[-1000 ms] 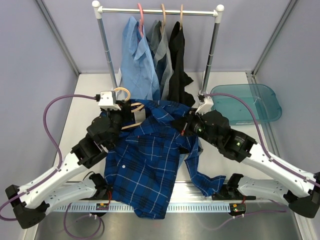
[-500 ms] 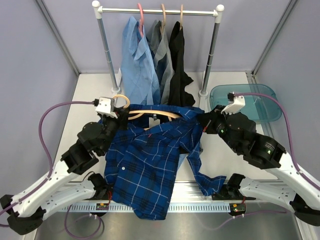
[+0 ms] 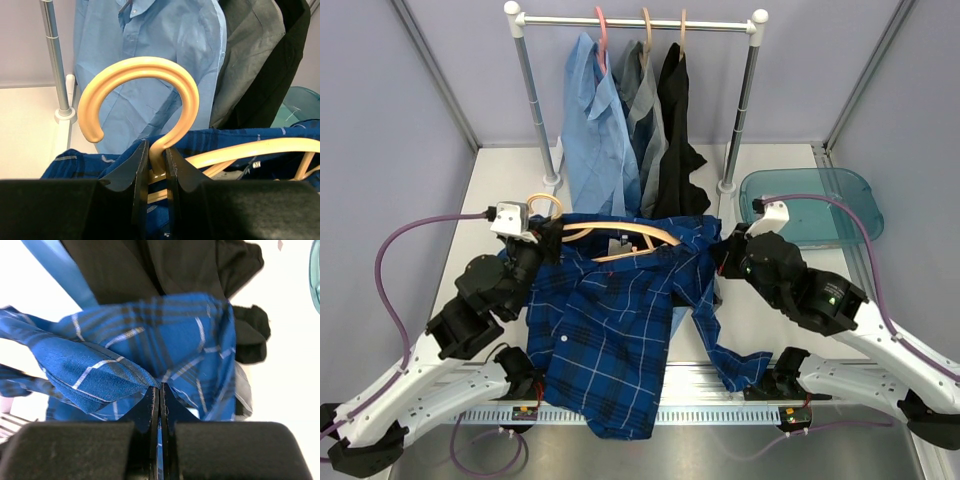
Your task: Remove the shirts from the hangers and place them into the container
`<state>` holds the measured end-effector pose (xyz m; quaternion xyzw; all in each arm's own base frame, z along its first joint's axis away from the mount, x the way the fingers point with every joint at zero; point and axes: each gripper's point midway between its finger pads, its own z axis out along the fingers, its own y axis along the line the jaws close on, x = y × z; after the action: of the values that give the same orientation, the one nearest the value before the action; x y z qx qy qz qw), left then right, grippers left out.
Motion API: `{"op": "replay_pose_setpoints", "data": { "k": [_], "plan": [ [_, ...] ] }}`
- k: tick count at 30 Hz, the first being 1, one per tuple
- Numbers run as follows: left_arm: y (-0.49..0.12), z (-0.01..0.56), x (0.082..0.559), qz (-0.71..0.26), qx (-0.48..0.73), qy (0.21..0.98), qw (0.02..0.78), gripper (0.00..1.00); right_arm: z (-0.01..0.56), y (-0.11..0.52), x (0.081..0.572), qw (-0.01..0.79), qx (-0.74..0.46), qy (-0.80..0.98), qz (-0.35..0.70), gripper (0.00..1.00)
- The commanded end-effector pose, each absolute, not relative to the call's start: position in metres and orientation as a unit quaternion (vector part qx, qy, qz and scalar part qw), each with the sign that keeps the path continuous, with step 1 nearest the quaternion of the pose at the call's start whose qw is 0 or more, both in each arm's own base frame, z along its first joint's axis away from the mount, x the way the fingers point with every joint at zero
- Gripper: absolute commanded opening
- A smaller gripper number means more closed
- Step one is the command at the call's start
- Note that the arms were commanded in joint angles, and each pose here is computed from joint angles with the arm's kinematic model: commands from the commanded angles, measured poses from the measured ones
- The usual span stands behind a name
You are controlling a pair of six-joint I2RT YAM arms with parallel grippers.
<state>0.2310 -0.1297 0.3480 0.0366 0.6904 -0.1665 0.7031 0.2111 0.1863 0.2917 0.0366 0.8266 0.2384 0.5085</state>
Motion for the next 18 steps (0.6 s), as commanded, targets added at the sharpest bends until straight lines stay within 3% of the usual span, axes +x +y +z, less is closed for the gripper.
{"op": "replay_pose_setpoints", "data": {
  "k": [1, 8, 15, 18],
  "plan": [
    [-0.103, 0.385, 0.225, -0.159, -0.005, 0.654, 0.74, 0.0, 0.279, 0.169, 0.208, 0.509, 0.052, 0.832, 0.215, 0.0],
    [-0.112, 0.394, 0.218, -0.197, 0.011, 0.632, 0.749, 0.0, 0.245, 0.17, 0.199, 0.473, 0.029, 0.858, 0.196, 0.0],
    [-0.153, 0.403, 0.22, -0.256, 0.059, 0.63, 0.731, 0.0, 0.221, 0.219, 0.186, 0.412, -0.049, 0.87, 0.265, 0.0],
    [-0.17, 0.404, 0.223, -0.277, 0.074, 0.635, 0.718, 0.0, 0.223, 0.226, 0.181, 0.401, -0.079, 0.871, 0.272, 0.15]
  ]
}}
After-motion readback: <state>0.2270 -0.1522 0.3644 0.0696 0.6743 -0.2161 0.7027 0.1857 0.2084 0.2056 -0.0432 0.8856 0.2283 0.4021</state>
